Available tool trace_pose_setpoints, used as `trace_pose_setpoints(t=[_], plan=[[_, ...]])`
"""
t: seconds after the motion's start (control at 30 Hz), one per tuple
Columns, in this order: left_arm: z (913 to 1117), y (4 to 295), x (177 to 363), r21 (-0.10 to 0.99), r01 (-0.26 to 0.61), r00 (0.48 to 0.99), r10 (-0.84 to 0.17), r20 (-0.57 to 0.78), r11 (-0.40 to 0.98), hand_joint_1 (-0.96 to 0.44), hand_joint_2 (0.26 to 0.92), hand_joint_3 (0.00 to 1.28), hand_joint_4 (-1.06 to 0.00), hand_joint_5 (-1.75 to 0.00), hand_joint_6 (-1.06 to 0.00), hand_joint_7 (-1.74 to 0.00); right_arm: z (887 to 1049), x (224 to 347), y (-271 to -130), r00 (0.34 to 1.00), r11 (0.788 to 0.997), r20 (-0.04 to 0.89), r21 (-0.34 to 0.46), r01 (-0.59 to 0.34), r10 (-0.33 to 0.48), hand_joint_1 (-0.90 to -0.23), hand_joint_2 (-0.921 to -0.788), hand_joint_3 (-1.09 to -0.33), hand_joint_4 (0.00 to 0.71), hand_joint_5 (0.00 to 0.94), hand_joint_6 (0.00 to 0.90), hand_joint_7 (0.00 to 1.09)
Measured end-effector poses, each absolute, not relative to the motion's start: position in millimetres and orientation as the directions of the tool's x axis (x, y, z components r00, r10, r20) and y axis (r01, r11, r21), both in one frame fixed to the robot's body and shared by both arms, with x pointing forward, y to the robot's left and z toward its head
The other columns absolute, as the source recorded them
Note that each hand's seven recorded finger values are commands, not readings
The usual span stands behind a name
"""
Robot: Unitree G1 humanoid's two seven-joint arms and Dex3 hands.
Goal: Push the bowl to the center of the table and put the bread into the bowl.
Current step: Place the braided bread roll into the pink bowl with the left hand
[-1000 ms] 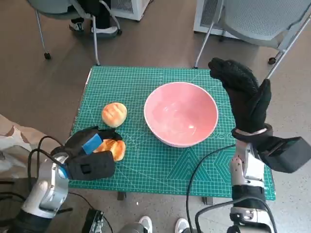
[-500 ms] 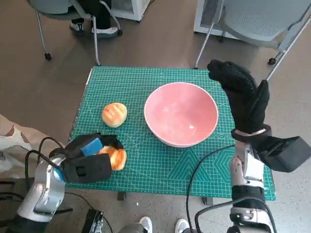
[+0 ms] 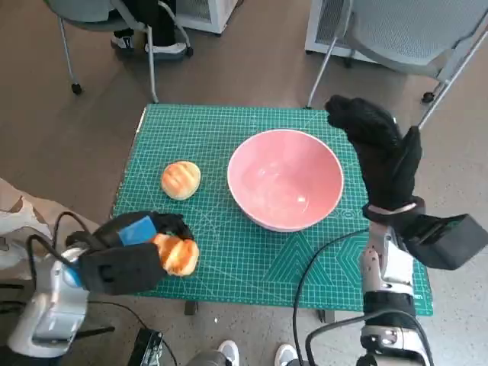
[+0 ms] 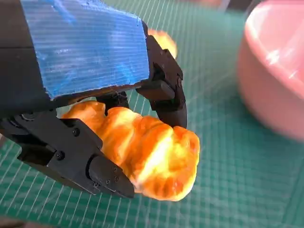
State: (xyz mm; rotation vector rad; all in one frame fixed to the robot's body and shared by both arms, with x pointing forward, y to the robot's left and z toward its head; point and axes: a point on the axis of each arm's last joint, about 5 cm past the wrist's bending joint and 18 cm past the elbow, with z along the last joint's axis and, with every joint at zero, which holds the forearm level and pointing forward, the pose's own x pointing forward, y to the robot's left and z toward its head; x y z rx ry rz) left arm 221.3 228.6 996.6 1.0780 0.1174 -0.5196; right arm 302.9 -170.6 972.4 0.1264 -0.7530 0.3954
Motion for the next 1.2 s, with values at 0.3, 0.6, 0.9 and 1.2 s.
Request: trace_pose_setpoints(t=[0.3, 0.6, 0.9, 1.2], plan=[[1024, 221, 228.8, 0.875, 0.298, 0.906, -0.402, -0.134, 0.381, 0.00, 0.883, 0.04, -0.79, -1.19, -0.77, -0.87, 972.2, 304.9, -168.3, 0.657, 0.916, 0.688, -0.028, -0.401, 0.309, -0.628, -0.921, -0.745, 0.239, 0.000, 0.060, 0.51], [1052, 204, 238.3, 0.904, 0.132, 0.893, -0.445, 0.069, 0.406, 0.00, 0.876, 0.04, -0.82, -1.15, -0.78, -0.87, 970.7, 304.9, -167.3, 0.655, 0.915, 0.690, -0.027, -0.402, 0.308, -0.630, -0.921, -0.745, 0.234, 0.000, 0.058, 0.51], [1072, 177, 244.2, 0.918, 0.033, 0.847, -0.499, 0.184, 0.394, 0.00, 0.872, 0.04, -0.81, -1.12, -0.81, -0.88, 970.1, 304.9, -168.5, 0.654, 0.915, 0.691, -0.027, -0.403, 0.308, -0.639, -0.921, -0.745, 0.232, 0.000, 0.053, 0.51], [1085, 144, 268.7, 0.925, 0.033, 0.808, -0.554, 0.198, 0.378, 0.00, 0.899, 0.02, -0.80, -1.09, -0.73, -1.01, 969.5, 304.9, -169.3, 0.656, 0.915, 0.693, -0.017, -0.402, 0.301, -0.640, -0.921, -0.746, 0.232, 0.000, 0.051, 0.51]])
